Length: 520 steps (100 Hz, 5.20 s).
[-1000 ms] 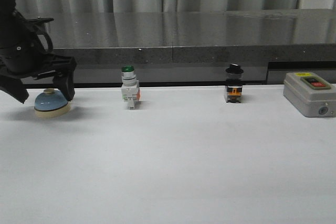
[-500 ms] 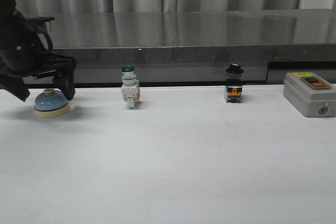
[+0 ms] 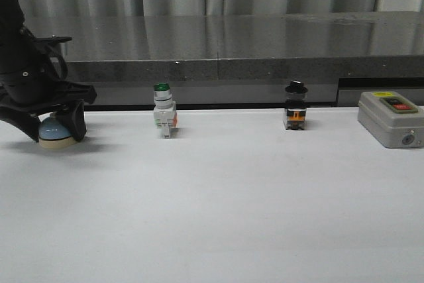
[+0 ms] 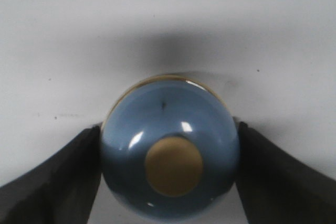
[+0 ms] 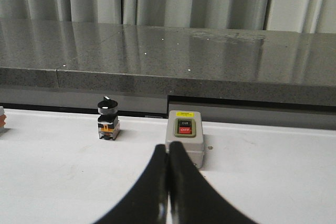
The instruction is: Place and press bell with both arms
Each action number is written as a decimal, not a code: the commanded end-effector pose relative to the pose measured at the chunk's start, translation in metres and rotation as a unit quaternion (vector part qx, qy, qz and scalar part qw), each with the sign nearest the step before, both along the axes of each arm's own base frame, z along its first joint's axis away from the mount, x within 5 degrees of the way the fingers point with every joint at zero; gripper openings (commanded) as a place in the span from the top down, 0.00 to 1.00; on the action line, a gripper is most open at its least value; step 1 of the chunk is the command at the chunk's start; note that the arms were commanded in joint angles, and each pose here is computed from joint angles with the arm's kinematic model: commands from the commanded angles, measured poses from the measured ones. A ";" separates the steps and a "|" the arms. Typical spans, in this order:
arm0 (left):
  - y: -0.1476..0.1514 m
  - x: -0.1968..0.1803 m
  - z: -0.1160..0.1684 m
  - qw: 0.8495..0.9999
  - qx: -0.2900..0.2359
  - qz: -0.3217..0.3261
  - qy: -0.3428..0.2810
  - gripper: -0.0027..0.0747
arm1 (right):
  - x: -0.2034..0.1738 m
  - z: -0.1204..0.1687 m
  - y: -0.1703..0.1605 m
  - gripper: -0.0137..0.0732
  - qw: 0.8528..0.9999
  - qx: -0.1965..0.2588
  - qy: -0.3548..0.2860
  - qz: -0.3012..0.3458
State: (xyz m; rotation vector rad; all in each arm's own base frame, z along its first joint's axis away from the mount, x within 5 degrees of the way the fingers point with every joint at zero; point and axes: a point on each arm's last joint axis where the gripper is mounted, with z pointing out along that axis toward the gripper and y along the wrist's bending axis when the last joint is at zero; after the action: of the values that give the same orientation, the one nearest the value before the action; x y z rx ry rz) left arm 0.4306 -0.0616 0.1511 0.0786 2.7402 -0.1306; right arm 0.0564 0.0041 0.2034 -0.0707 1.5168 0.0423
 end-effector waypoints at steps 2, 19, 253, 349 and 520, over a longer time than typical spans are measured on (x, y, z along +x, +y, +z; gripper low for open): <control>-0.001 0.005 0.032 0.999 -0.011 0.003 -0.046 0.74 | -0.003 0.013 -0.001 0.91 0.998 -0.001 -0.057 -0.005; -0.002 0.005 0.052 0.998 -0.012 -0.001 -0.057 0.86 | -0.003 0.013 -0.001 0.91 0.998 -0.001 -0.057 -0.005; -0.227 -0.092 0.033 0.959 -0.018 -0.279 -0.035 0.80 | -0.003 0.013 -0.001 0.91 0.998 -0.001 -0.057 -0.005; -0.179 -0.113 0.149 0.965 -0.059 -0.203 -0.154 0.11 | -0.003 0.013 -0.001 0.91 0.998 -0.001 -0.057 -0.005; 0.059 -0.348 0.218 0.890 -0.059 0.095 -0.442 0.99 | -0.003 0.013 -0.001 0.91 0.998 -0.001 -0.057 -0.005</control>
State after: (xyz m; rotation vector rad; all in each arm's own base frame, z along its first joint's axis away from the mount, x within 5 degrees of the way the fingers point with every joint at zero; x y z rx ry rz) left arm 0.0824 -0.0009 0.3550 -0.1505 1.8961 -0.1322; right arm 0.0564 0.0041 0.2034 -0.0707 1.5168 0.0423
